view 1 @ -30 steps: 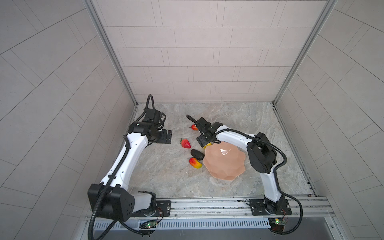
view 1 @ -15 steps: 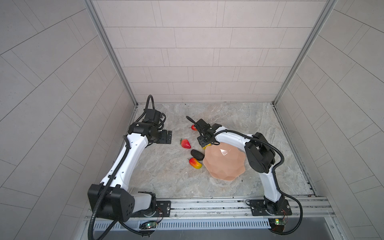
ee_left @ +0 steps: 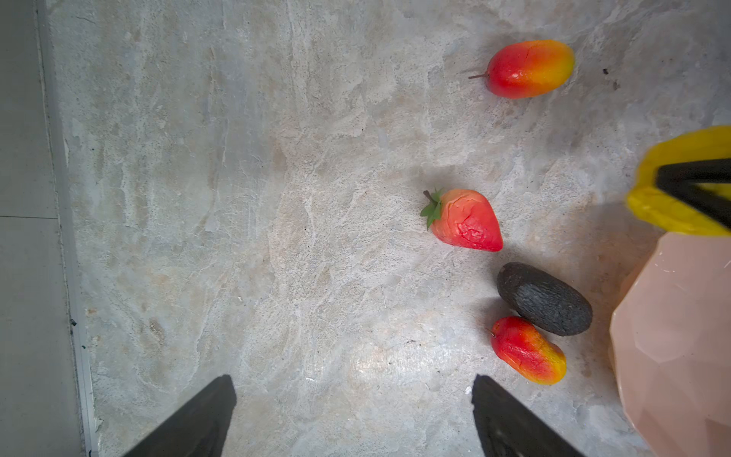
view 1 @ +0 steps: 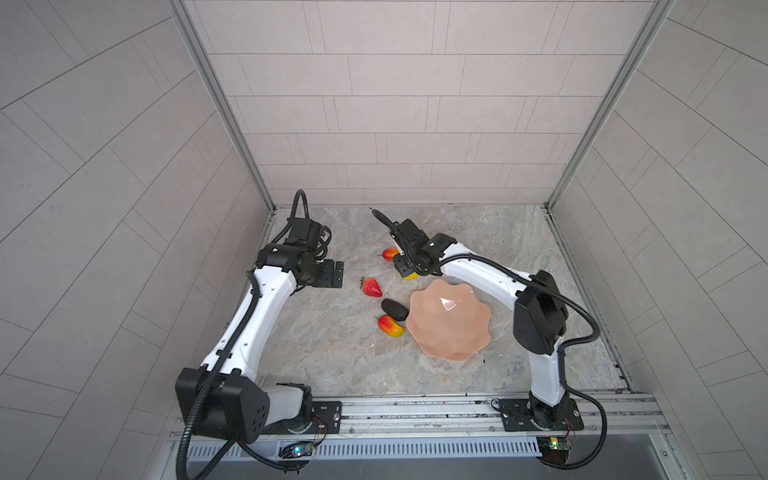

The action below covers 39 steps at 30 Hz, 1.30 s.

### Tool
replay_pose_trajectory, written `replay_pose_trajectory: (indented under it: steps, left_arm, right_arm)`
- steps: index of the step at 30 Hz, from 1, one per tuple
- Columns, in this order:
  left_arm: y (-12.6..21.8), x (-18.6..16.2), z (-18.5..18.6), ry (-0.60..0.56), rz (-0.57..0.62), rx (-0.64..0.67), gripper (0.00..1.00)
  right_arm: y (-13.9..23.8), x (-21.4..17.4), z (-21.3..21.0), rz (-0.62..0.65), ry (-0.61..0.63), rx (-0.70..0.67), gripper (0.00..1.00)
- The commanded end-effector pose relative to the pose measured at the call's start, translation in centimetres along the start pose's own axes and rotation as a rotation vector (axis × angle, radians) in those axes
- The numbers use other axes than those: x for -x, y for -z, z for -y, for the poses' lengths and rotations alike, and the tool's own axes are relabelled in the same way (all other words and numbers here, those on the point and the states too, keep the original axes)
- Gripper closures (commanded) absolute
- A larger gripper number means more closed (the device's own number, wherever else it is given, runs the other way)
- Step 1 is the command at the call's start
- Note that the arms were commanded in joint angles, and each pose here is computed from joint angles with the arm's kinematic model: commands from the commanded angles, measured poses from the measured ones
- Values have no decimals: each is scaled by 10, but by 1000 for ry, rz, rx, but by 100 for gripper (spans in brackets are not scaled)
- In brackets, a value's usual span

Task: Place and organize the fake fruits in the fruit bowl
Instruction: 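Carry the lemon over the pink bowl and release it inside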

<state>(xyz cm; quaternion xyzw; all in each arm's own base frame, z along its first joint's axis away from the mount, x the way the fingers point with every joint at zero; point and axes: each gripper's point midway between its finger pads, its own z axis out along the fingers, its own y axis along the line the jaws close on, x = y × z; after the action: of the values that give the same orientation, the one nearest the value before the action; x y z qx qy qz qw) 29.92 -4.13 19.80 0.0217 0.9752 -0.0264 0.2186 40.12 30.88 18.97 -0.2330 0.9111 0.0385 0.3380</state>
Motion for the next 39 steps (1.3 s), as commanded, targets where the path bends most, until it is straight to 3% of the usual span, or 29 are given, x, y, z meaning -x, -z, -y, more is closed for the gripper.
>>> replay_pose_trajectory:
  steps: [1, 10, 18, 27, 30, 39]
  left_arm:
    - [1, -2, -2, -8, 0, 3, 0]
    - [-1, -3, -1, -7, -5, -2, 0]
    - [-3, -3, -1, -10, -13, -6, 0]
    - [-3, -3, 1, -13, -14, -17, 0]
    - [-1, -3, 1, -14, -9, -14, 0]
    - [1, -2, 0, -15, 1, -13, 0]
  right_arm:
    - [47, -12, 19, 19, 21, -47, 62]
    - [100, -110, 50, -25, -32, -67, 64]
    - [56, -174, 41, -97, -153, -39, 68]
    - [20, -191, 29, -130, -166, -25, 69]
    - [14, -196, 26, -145, -165, -21, 60]
    - [3, -206, 22, -172, -152, -24, 53]
